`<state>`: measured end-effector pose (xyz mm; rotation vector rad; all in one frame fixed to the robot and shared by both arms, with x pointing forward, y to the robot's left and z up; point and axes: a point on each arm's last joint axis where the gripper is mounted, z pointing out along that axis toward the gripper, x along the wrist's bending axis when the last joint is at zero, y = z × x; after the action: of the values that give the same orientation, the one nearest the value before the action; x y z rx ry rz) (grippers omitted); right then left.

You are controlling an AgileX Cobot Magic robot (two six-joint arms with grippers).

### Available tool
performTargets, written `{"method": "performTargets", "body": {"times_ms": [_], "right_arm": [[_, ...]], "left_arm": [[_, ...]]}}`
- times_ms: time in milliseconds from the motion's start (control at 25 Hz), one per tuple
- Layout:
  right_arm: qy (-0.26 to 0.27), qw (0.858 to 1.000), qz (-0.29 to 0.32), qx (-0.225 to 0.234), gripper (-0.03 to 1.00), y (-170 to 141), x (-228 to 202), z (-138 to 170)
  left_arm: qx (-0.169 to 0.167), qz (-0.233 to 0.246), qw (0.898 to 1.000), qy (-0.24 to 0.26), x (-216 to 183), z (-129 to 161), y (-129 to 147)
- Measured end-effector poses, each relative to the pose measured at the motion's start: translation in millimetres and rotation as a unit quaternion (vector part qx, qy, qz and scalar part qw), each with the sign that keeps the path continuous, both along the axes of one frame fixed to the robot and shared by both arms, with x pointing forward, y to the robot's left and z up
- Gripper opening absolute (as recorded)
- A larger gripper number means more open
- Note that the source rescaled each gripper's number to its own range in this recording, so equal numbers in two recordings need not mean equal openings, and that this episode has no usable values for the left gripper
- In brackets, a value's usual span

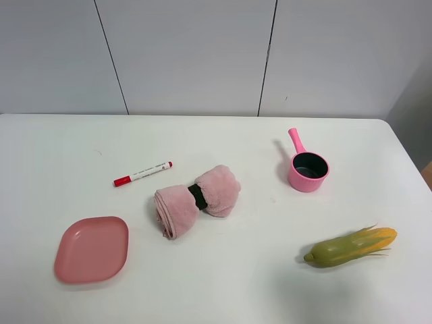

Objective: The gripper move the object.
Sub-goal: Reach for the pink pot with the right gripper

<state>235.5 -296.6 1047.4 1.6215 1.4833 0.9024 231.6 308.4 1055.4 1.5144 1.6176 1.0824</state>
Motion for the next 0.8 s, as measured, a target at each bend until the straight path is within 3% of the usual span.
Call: {"method": "performTargets", "body": {"times_ms": [800], "right_arm": [[0.0, 1.0, 0.0, 0.0, 1.0, 0.0, 0.0, 0.0]], "left_arm": [[0.0, 0.0, 1.0, 0.0, 0.0, 0.0, 0.0]]}}
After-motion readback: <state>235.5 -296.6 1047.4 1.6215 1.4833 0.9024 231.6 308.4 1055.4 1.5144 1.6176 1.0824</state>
